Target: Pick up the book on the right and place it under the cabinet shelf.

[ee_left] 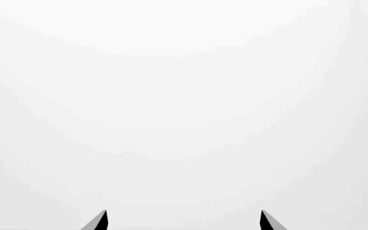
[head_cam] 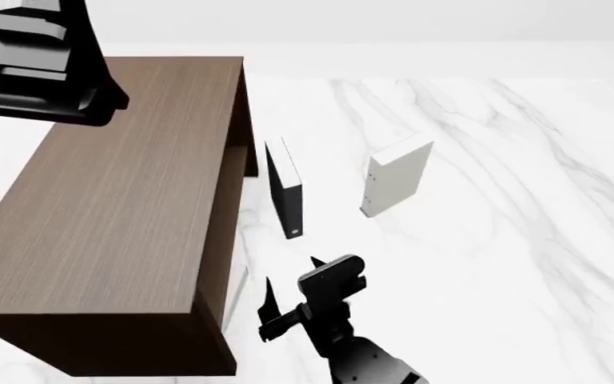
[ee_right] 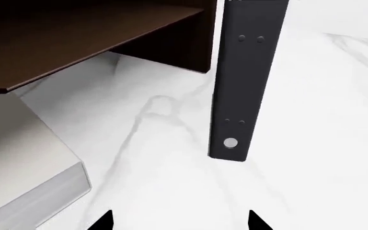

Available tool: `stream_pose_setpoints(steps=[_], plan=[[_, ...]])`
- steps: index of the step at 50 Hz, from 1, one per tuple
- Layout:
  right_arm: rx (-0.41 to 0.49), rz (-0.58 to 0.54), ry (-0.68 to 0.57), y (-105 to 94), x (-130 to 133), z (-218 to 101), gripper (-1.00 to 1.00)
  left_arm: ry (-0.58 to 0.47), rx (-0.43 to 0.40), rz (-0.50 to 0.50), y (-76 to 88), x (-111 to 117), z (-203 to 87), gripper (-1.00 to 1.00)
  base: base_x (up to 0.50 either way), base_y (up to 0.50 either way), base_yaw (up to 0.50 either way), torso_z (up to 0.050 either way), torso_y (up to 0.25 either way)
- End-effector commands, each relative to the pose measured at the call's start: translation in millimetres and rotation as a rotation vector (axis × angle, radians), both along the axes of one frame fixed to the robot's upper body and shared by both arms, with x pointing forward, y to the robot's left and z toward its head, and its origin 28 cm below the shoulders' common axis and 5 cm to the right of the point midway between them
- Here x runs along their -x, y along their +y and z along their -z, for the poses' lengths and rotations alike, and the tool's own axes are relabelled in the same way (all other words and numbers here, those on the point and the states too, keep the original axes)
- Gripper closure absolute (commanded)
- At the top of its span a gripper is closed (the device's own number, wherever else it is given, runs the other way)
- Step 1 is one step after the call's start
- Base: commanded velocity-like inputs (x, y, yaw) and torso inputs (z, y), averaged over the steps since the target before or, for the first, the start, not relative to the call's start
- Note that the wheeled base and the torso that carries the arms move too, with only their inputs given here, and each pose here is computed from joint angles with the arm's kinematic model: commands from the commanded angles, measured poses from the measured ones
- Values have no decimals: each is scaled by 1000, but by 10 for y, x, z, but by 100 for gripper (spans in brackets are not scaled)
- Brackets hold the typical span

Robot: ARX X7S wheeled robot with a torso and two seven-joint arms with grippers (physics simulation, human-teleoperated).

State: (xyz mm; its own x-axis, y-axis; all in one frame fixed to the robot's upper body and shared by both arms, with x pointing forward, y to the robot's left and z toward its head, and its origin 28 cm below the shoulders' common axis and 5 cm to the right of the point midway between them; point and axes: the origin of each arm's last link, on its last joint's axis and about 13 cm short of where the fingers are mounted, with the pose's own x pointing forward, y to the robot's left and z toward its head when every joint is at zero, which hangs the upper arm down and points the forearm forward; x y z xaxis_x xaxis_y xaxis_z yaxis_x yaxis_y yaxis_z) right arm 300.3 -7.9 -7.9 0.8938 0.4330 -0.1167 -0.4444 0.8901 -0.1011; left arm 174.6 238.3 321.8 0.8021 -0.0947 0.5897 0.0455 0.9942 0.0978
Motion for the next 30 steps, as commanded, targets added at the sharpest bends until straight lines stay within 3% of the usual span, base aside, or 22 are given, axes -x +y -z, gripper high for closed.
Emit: stream_pose_setpoints(steps=[1,24,30], plan=[[13,151,12,-271,79,-72,-100,3,0,1,-13,-11,-4,-100,0,0,0,0,0],[-66,146,-45,-464,332,-529,-100,34,-5,-28,-15,-46,47,-100,0,0,0,0,0],[-110,144,-72,-524,398,-736,-100,60,-20,-41,-25,-67,87,-100,0,0,0,0,188]])
